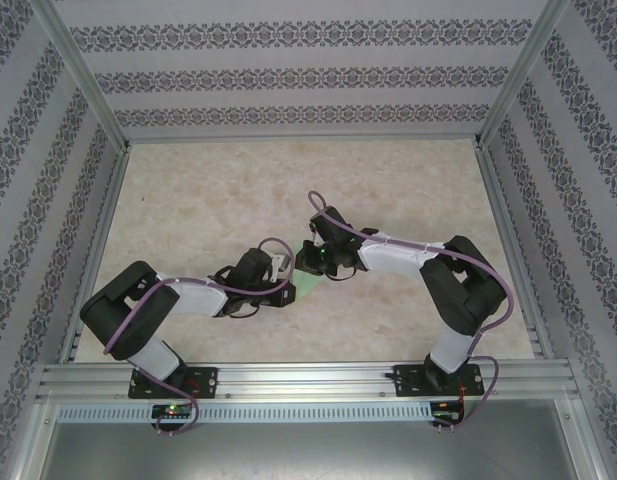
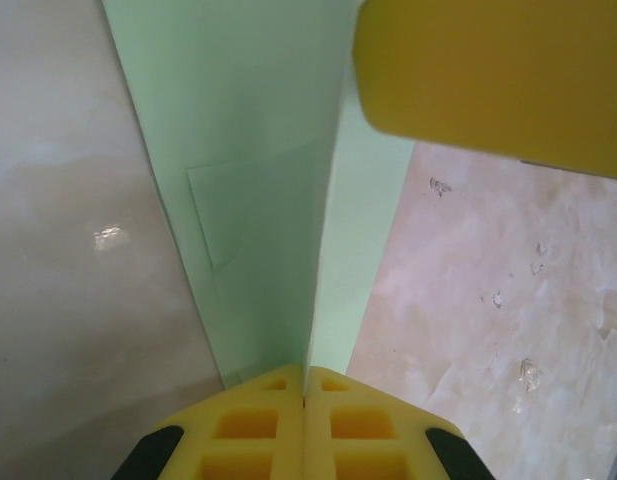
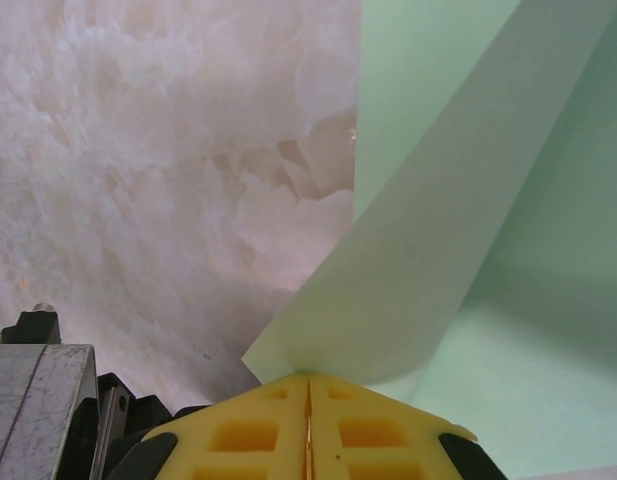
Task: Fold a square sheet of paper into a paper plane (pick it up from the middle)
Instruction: Fourth fold the wing at the center of the table.
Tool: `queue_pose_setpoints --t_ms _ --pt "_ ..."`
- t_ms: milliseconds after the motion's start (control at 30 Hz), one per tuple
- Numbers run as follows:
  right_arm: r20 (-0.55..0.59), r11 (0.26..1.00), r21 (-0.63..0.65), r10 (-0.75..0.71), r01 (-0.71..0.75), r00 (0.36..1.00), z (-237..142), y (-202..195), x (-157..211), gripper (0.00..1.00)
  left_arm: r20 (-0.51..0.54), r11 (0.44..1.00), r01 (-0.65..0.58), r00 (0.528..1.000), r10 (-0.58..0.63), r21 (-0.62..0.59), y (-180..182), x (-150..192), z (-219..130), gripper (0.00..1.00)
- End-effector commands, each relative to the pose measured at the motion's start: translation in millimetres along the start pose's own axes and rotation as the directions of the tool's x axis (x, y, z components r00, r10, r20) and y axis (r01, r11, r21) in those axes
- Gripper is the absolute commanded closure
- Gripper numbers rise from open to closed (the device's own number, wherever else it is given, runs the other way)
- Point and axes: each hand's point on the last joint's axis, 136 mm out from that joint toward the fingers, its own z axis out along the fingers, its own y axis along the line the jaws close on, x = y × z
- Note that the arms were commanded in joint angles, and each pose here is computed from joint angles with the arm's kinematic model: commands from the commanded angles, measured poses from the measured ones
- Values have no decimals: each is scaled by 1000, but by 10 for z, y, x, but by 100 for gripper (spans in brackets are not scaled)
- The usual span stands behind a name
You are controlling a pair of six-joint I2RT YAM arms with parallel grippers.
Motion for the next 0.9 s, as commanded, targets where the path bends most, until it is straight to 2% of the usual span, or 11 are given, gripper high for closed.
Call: queue_pose_setpoints --t_ms 0,67,233,533,600,767,867 --pt "10 1000 2 0 0 1000 52 16 -93 91 -16 999 46 999 -47 -17 127 64 7 96" --pt "16 1000 19 4 -4 1000 63 -26 -90 92 -8 999 43 999 -43 -33 144 50 -14 84" --pt "14 1000 19 20 -20 1000 94 -46 -106 92 -25 998 10 1000 -11 -60 157 69 -54 74" --pt "12 1000 11 21 -21 1000 108 -2 -130 92 -2 994 -24 1000 24 -104 191 47 -174 68" --pt "14 1000 10 20 -20 1000 106 1 -131 92 0 993 -34 999 35 -112 194 41 -201 64" --pt "12 1000 5 20 -20 1000 115 24 -133 92 -21 994 -62 998 60 -94 150 41 -171 72" --pt "11 1000 9 24 -24 1000 114 13 -132 92 6 996 -59 998 59 -71 94 -1 -186 70"
